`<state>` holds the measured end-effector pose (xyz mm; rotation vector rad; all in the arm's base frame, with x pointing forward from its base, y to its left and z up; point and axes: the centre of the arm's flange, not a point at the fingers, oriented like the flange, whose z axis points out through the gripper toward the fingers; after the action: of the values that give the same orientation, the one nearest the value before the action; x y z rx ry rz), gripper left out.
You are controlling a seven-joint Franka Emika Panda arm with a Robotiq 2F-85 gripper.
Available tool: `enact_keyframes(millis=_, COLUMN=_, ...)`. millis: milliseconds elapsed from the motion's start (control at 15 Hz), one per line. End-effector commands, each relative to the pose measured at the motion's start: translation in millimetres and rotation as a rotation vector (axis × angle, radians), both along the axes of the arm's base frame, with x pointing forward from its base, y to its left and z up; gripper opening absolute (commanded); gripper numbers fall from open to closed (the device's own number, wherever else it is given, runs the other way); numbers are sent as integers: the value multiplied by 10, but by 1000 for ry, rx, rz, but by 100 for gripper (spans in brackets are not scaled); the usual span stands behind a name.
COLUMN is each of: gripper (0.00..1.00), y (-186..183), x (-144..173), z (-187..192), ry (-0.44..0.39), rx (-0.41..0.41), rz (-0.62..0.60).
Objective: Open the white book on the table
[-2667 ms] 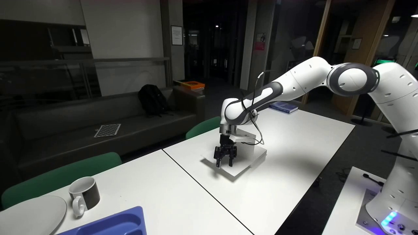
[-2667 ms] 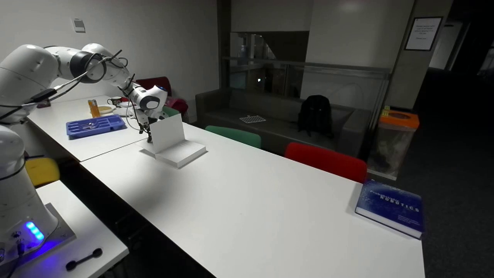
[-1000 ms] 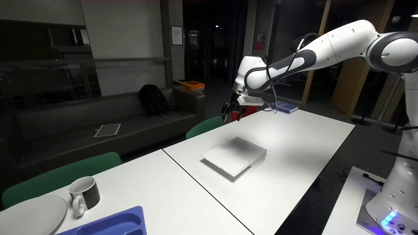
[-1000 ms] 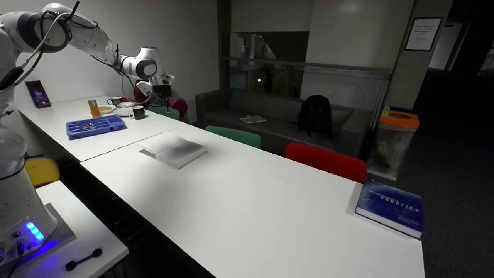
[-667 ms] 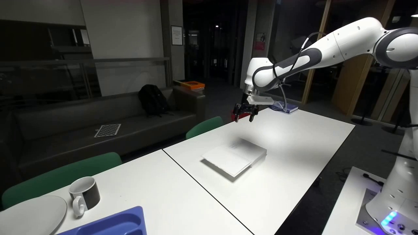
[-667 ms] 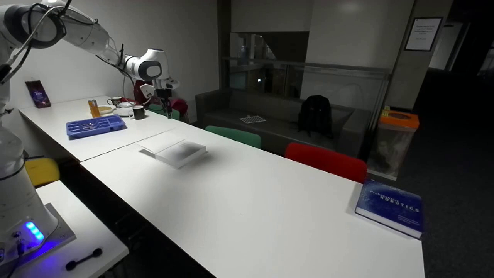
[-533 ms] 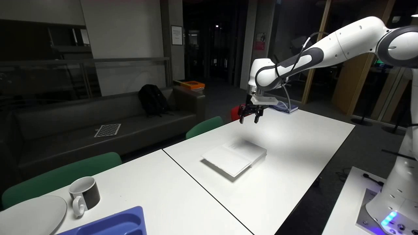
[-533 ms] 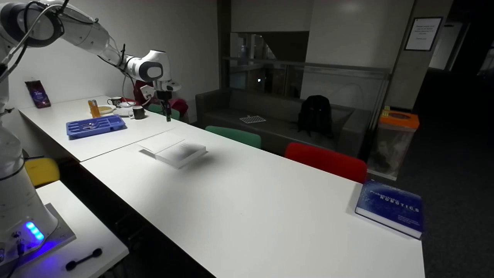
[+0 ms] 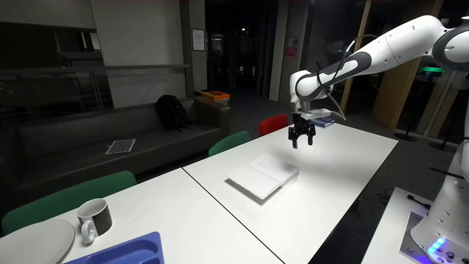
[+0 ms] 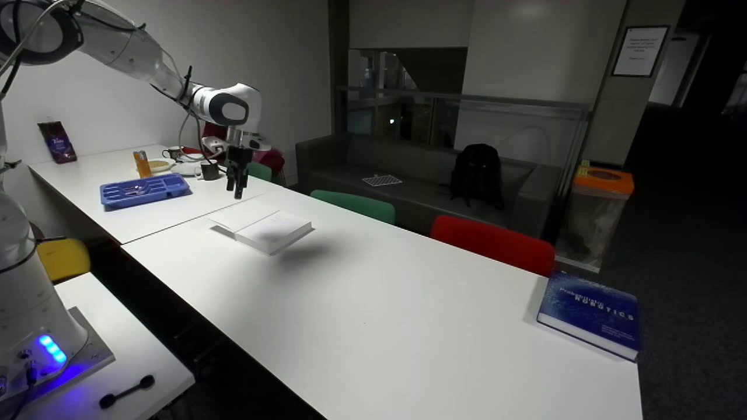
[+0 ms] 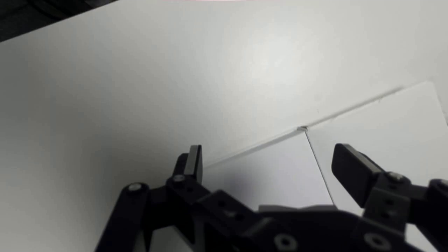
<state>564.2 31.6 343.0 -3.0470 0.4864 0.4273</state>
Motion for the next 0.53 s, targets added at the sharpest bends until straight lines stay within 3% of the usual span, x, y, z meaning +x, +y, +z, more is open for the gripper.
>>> enact_keyframes(millis=0, gripper=100, y=-92, x=-374, z=83, ry=31, rx=18, rz=168)
enact_keyframes(millis=467, gripper=100, y=-177, x=-589, z=66, ry=-59, rx=109, rz=454)
